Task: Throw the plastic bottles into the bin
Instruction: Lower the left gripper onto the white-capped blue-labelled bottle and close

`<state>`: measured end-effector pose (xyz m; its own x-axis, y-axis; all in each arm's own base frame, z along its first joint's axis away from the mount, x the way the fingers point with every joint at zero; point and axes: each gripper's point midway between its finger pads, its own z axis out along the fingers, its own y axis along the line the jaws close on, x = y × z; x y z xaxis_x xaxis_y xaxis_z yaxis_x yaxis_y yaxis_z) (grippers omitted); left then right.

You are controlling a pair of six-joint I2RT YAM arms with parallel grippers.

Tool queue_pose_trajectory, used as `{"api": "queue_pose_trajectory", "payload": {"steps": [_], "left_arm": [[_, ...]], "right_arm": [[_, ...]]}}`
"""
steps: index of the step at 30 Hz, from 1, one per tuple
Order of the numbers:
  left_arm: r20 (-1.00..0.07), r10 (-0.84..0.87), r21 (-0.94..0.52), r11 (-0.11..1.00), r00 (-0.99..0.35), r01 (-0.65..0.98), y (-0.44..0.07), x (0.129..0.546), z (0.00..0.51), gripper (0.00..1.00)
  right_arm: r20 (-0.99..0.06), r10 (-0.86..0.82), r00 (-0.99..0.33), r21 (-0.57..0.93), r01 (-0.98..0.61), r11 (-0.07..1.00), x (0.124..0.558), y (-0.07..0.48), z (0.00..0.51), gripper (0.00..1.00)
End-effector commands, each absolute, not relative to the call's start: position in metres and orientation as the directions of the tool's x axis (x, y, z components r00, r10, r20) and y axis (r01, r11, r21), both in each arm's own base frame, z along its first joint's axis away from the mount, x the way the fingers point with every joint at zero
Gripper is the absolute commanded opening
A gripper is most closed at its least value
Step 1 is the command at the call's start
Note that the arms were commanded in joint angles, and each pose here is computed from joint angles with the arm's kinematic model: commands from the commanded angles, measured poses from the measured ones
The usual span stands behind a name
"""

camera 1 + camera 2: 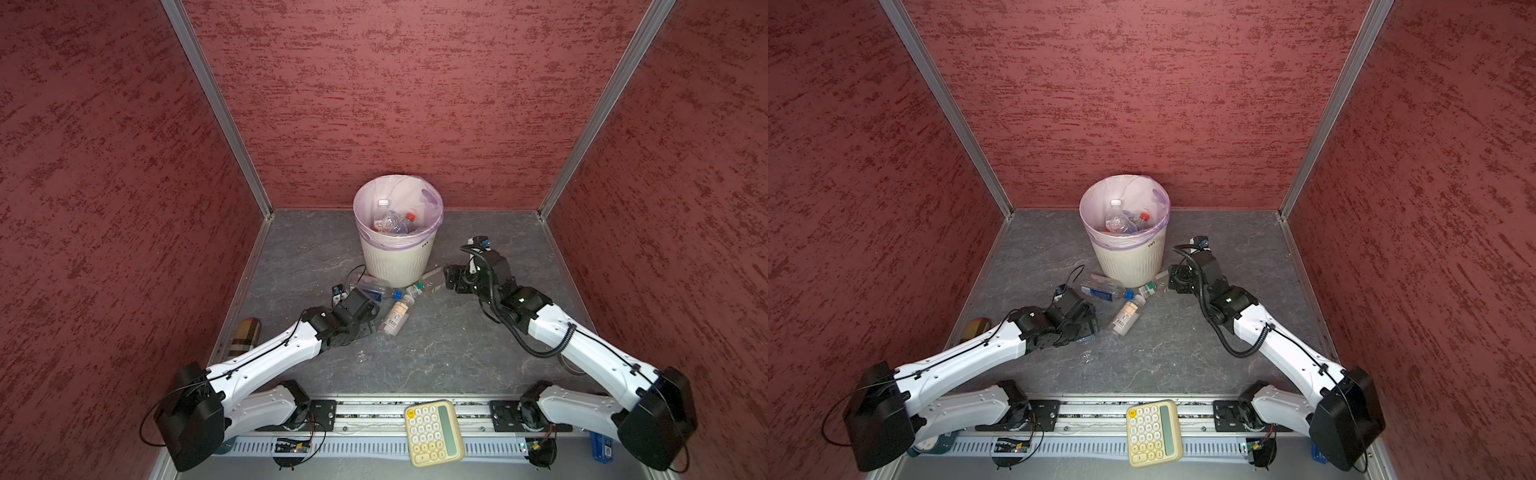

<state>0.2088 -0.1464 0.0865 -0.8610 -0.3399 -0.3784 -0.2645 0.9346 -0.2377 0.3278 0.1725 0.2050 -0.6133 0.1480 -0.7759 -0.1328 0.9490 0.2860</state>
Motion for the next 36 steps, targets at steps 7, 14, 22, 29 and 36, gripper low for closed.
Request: {"api": "queue_pose_trajectory", "payload": {"steps": [7,14,22,29,36], "left_arm": [[-0.332,-0.351,-0.192,0.934,-0.875,-0.302,-0.142,0.201,0.064,0.84],[-0.288,-0.344,-0.171,0.937,-0.894,-0.305,-0.147,0.198,0.050,0.83],[-0.264,-0.333,-0.151,0.941,-0.905,-0.302,-0.147,0.196,0.041,0.82],[-0.229,-0.325,-0.138,0.944,-0.917,-0.300,-0.149,0.193,0.031,0.80],[-0.225,-0.327,-0.146,0.943,-0.918,-0.300,-0.150,0.193,0.029,0.71]], "right_arm": [[-0.753,0.191,-0.629,0.347,-0.133,0.928,0.327,0.178,0.200,0.87],[-0.747,0.197,-0.634,0.353,-0.128,0.927,0.326,0.177,0.196,0.86],[-0.745,0.200,-0.636,0.353,-0.121,0.928,0.325,0.175,0.193,0.81],[-0.743,0.206,-0.637,0.362,-0.123,0.924,0.325,0.176,0.192,0.73],[-0.743,0.202,-0.638,0.358,-0.124,0.925,0.326,0.177,0.191,0.65]]}}
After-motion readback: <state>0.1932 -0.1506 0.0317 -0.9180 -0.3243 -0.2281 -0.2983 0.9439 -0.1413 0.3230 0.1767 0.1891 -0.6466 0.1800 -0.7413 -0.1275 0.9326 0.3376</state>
